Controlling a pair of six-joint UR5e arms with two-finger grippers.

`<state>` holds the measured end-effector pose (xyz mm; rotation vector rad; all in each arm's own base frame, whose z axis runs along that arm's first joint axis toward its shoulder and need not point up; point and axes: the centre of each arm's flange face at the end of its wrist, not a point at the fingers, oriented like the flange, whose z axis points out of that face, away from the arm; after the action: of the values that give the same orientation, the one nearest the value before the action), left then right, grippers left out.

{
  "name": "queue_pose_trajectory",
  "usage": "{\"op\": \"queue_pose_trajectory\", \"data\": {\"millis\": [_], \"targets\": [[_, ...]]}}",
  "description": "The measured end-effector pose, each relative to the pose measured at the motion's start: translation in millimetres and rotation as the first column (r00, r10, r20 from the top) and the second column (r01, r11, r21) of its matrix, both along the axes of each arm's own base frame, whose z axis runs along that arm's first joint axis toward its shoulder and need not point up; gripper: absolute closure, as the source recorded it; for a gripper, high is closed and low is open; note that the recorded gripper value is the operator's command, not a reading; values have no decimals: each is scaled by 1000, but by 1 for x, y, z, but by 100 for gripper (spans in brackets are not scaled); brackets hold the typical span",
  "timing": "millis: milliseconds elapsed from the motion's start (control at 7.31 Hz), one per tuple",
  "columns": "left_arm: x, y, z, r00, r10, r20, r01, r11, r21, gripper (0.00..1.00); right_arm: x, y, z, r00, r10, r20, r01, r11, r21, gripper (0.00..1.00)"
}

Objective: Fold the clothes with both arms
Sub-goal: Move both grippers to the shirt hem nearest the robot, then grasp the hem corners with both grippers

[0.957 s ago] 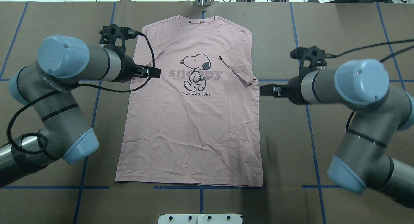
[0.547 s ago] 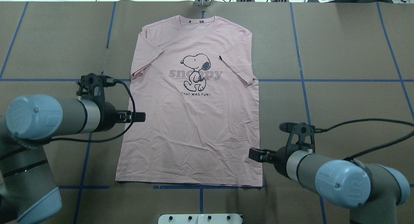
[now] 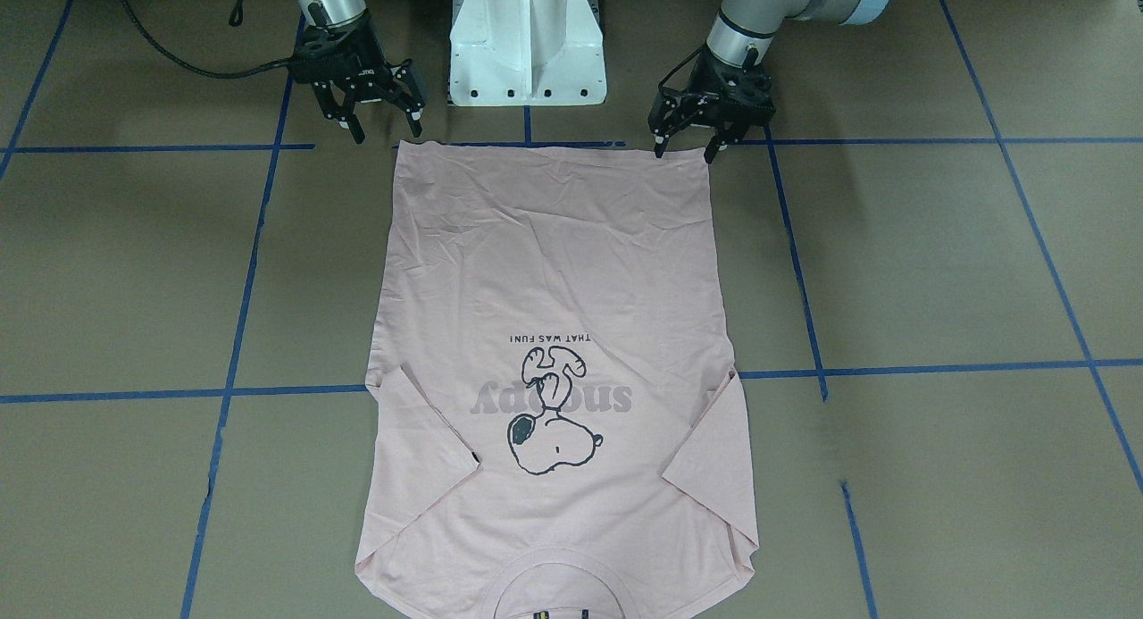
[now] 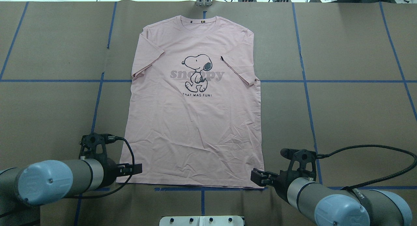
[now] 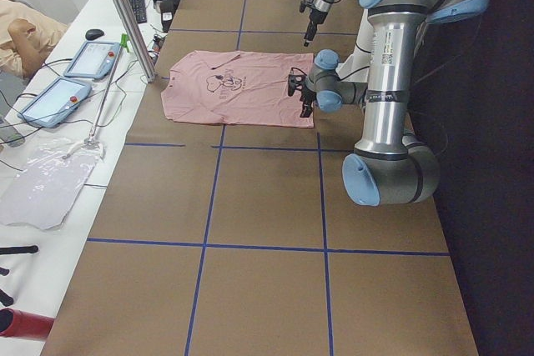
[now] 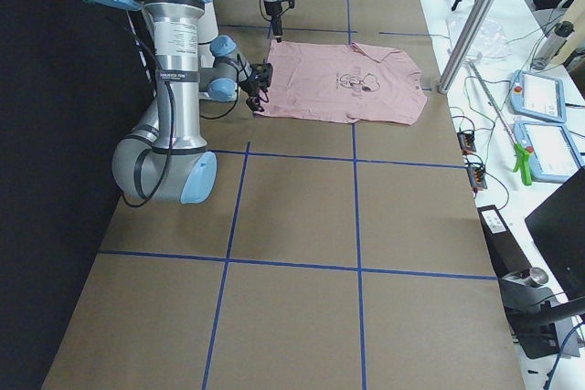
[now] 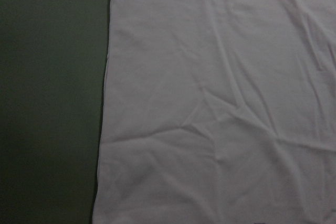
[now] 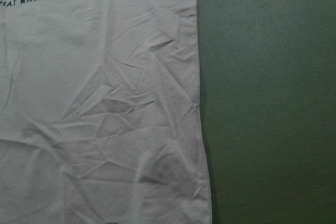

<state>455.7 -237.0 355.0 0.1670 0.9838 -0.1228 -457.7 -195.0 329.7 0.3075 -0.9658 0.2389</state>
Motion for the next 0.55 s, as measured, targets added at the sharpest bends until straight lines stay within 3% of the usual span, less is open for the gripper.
{"op": "queue_pose_trajectory", "data": {"millis": [274, 547], "targets": [[1, 13, 16, 1000, 2, 29, -1, 1000, -19, 32, -1, 1, 1, 1000, 3, -2, -3, 1000, 4, 5], [2, 14, 23, 999, 2, 45, -1, 1000, -23, 46, -1, 2, 1, 1000, 8, -3, -8, 1000, 9, 5]]}}
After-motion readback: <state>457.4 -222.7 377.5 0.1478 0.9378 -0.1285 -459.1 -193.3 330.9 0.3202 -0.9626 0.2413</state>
